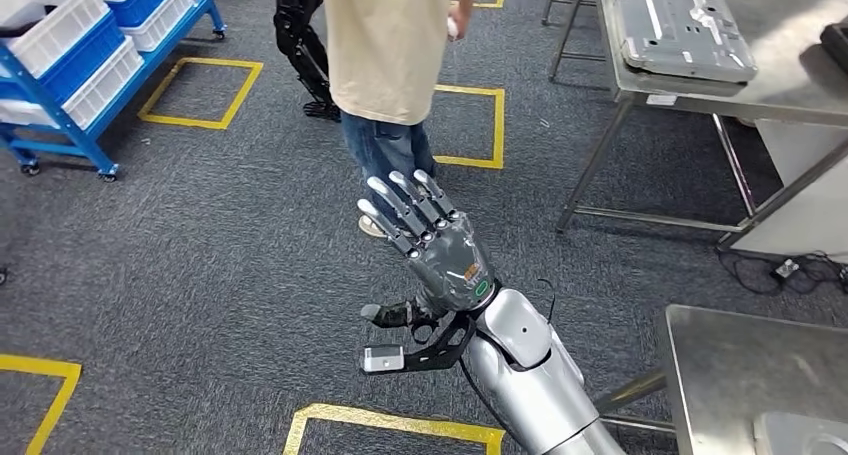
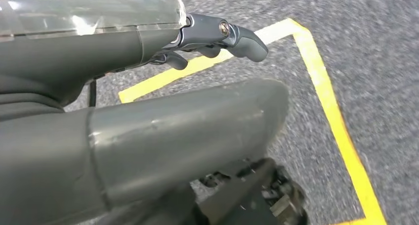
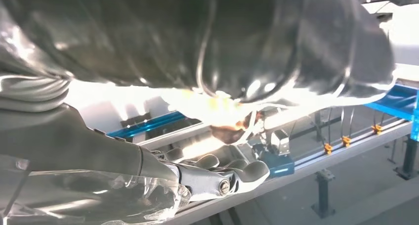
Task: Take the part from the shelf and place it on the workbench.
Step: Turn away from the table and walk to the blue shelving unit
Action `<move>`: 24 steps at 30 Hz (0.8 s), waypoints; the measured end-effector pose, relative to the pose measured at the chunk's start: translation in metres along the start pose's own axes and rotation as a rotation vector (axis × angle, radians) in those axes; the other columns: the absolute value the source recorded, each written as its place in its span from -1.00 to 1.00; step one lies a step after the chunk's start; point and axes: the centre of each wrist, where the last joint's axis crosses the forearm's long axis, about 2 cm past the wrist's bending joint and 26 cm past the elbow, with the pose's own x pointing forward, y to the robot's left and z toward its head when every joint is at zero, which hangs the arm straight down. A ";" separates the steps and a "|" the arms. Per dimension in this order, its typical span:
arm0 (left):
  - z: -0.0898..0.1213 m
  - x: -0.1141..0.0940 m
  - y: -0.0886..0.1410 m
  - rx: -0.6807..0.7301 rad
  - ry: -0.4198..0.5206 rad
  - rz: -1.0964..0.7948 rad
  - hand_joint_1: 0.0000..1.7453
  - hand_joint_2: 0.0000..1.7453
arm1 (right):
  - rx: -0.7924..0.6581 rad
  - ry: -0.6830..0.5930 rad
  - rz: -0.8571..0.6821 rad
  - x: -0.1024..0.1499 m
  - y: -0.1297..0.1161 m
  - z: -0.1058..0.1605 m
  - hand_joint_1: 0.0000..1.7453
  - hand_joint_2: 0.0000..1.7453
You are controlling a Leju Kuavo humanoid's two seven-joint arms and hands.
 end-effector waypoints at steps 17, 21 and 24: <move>-0.009 0.014 0.004 0.011 -0.042 0.009 -1.00 -1.00 | -0.077 0.030 -0.025 -0.005 -0.006 -0.019 -1.00 -1.00; -0.010 0.016 0.005 0.017 -0.035 0.013 -1.00 -1.00 | -0.066 0.053 -0.041 -0.003 -0.003 -0.015 -1.00 -1.00; -0.009 0.014 0.006 0.019 -0.019 0.014 -1.00 -1.00 | -0.054 0.071 -0.054 -0.001 -0.001 -0.012 -1.00 -1.00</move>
